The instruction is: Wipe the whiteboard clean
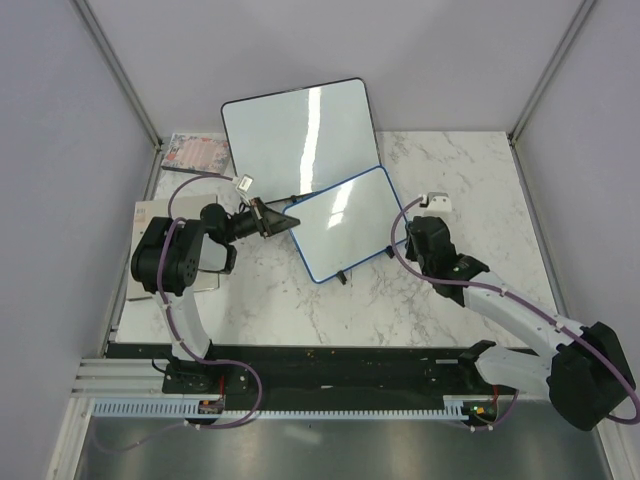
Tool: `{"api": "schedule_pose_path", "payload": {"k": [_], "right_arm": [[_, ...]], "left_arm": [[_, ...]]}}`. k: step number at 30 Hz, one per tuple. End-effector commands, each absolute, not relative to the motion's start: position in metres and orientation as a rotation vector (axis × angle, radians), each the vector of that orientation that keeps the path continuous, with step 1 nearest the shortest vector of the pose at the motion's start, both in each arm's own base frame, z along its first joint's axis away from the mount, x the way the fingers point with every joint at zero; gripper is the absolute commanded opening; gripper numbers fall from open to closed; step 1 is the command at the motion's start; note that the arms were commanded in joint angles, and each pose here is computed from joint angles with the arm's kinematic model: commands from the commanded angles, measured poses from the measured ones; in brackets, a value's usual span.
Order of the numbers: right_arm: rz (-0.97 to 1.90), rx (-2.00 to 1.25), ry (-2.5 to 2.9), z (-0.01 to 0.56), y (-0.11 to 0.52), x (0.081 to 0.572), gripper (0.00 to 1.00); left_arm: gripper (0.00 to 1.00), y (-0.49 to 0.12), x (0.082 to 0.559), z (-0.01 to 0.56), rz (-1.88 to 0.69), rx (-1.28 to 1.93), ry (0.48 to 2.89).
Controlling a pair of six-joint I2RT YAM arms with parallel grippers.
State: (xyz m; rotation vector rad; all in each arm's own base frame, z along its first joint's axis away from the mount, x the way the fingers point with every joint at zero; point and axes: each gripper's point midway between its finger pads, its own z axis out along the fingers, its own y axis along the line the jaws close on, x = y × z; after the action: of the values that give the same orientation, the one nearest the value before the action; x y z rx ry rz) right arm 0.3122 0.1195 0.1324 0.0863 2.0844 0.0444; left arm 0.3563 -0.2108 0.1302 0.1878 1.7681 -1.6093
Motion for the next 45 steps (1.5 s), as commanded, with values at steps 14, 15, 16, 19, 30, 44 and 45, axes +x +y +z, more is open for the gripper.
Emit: {"api": "schedule_pose_path", "payload": {"k": [14,15,16,19,30,44,45], "right_arm": [[0.088,0.144,2.139,0.115,0.112,0.304,0.36],[0.093,0.141,2.136,0.116,0.113,0.304,0.41],[0.095,0.143,2.134,0.116,0.112,0.303,0.42],[0.094,0.138,2.139,0.114,0.113,0.303,0.53],[0.116,0.111,2.16,0.106,0.12,0.304,0.64],[0.067,0.065,2.208,0.066,0.128,0.321,0.0],[0.054,0.068,2.209,0.064,0.127,0.323,0.0]], "left_arm": [[0.32,-0.213,0.327,0.165,-1.526,0.527,1.524],[0.35,-0.212,0.326,0.165,-1.519,0.529,1.521],[0.36,-0.212,0.326,0.167,-1.516,0.533,1.516],[0.43,-0.21,0.325,0.167,-1.508,0.529,1.513],[0.6,-0.197,0.326,0.167,-1.405,0.46,1.514],[0.51,-0.179,0.303,0.153,-1.249,0.298,1.601],[0.49,-0.179,0.301,0.152,-1.248,0.292,1.601]]}}
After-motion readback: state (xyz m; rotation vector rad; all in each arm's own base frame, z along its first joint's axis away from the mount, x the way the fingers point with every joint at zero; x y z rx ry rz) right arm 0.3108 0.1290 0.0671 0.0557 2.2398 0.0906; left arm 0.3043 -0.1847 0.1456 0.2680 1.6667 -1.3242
